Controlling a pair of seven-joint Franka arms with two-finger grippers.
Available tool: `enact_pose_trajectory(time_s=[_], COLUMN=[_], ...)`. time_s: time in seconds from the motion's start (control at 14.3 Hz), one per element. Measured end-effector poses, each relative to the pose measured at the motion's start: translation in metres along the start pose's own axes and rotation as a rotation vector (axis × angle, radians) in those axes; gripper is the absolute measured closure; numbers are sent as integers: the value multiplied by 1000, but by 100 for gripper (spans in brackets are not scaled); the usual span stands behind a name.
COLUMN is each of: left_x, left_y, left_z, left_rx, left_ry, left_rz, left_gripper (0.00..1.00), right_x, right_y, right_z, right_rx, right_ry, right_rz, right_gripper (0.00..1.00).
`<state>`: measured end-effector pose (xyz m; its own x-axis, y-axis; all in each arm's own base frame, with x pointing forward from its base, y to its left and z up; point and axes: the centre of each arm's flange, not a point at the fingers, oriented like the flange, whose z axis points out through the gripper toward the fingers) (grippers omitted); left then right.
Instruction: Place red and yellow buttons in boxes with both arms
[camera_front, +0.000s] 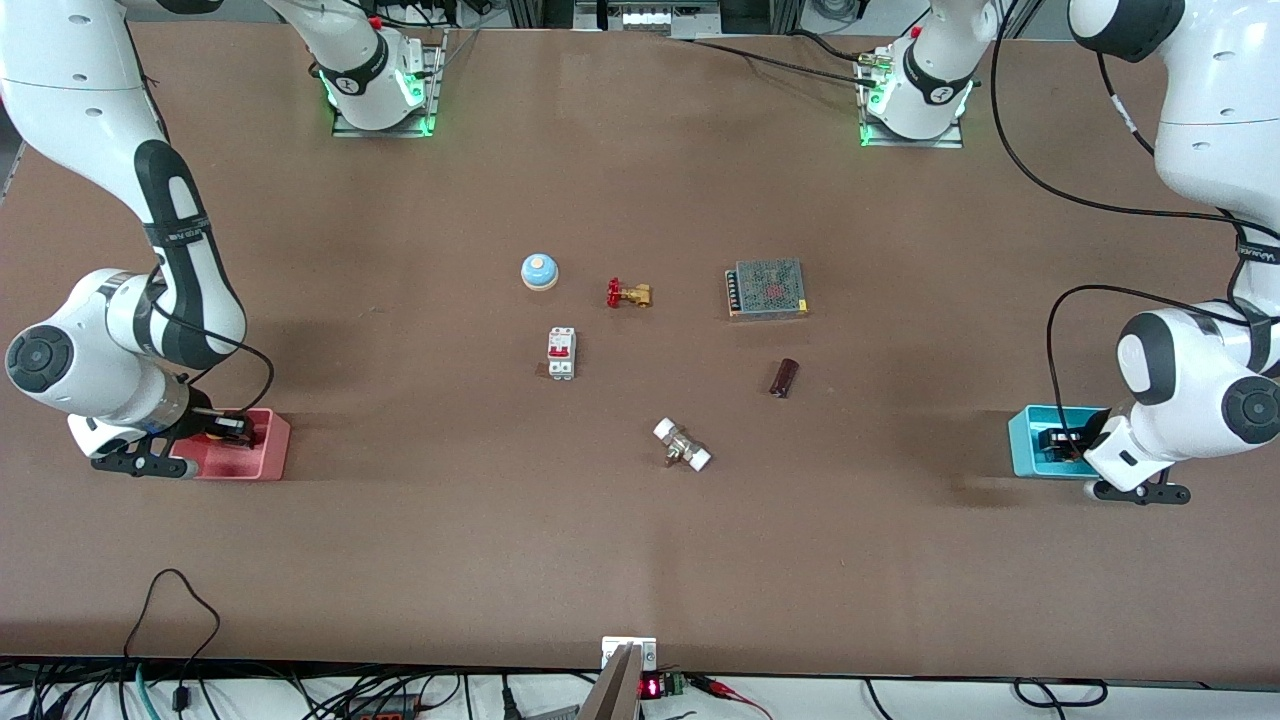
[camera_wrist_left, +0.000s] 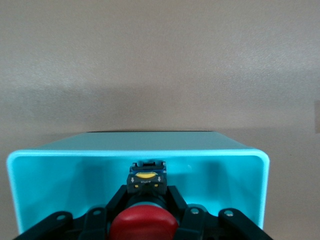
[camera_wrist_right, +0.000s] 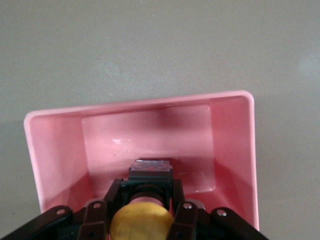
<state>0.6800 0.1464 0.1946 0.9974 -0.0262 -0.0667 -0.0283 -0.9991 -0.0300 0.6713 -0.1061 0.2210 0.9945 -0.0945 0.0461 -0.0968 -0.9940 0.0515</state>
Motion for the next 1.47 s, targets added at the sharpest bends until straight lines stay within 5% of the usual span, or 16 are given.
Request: enact_pose_trajectory(time_s=[0.14,0.49,0.63,0.91,1.47], left_x=[0,-2,-2,-8,-22], left_y=[-1,-2,-2,-4,17], left_z=[1,5,3,-26,-163], left_rx=[3,2,2,-4,-21], left_ry=[16,14,16,-43,-133], left_rz=[-1,-3,-3,-7,17], left_gripper=[58,12,0,0,0], right_x=[0,2,4,0,-65], right_y=[0,-1,-6,-19,-39], right_z=[-1,-2,-13,-88,-299], right_rx=[0,0,6,35,57], right_ry=[2,7,12,-59,-99], right_rz=[0,-3,-10,-27,-103], right_gripper=[49,1,0,0,0])
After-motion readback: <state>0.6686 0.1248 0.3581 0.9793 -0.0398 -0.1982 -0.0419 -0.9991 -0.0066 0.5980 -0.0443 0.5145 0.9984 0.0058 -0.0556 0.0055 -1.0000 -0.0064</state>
